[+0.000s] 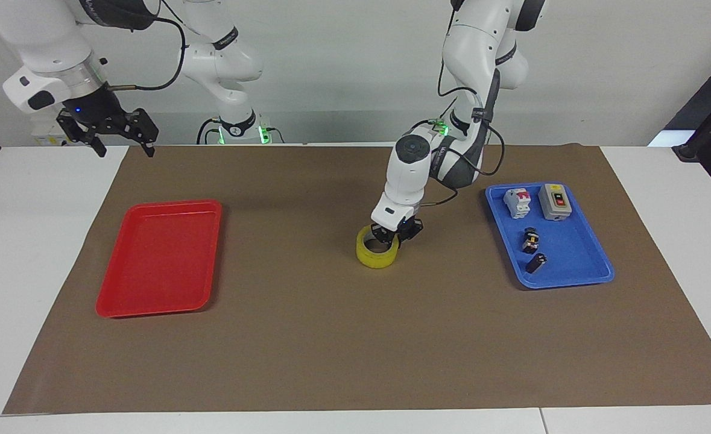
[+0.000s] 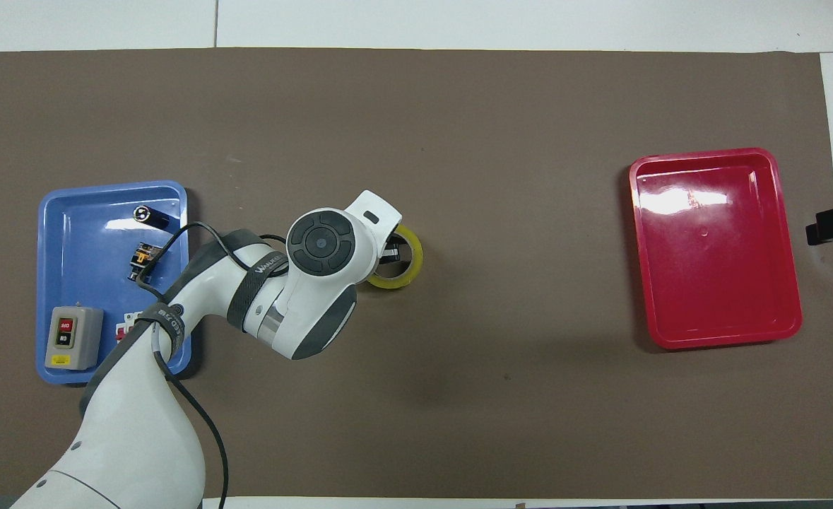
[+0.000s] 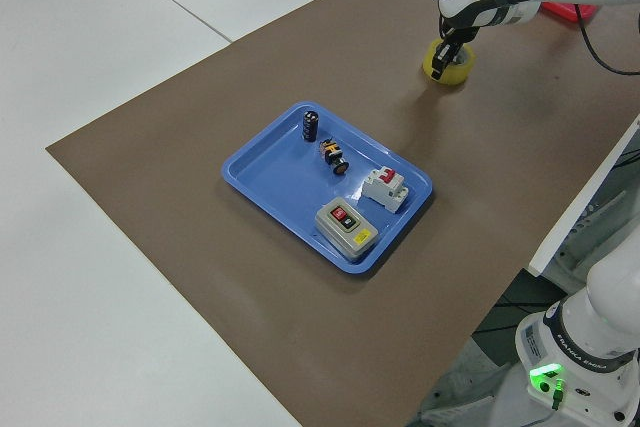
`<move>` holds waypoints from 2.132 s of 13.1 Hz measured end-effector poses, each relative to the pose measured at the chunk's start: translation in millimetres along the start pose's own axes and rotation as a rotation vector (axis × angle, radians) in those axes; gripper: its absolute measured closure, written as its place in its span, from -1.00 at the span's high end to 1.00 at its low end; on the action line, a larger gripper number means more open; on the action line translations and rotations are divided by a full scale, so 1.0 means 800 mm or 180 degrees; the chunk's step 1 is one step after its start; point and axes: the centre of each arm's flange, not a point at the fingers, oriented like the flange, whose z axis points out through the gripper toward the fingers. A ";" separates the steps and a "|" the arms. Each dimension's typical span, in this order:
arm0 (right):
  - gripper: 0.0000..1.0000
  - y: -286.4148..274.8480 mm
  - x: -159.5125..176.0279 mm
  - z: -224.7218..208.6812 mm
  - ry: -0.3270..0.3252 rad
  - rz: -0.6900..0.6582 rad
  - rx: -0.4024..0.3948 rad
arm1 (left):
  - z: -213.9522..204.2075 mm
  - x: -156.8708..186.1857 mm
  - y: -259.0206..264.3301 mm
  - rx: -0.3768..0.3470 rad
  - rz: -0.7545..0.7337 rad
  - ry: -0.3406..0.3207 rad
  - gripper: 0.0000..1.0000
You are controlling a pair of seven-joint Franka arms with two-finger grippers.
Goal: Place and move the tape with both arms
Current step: 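Carry the yellow tape with the left gripper to the table center, then release the tape and withdraw the left gripper while the right gripper approaches, then lower the right gripper onto the yellow tape and grasp it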
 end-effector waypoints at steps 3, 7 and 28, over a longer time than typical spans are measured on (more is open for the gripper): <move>1.00 -0.010 0.002 -0.001 0.0024 -0.0047 -0.0008 | -0.011 0.008 -0.004 -0.0022 -0.0037 0.0042 0.22; 1.00 -0.080 0.011 -0.006 0.0177 -0.0144 -0.0039 | -0.106 0.040 -0.073 0.0074 -0.0143 0.0019 1.00; 1.00 -0.567 -0.011 0.369 0.0672 0.0019 0.0080 | -0.399 0.103 -0.427 0.0057 0.0222 -0.0390 1.00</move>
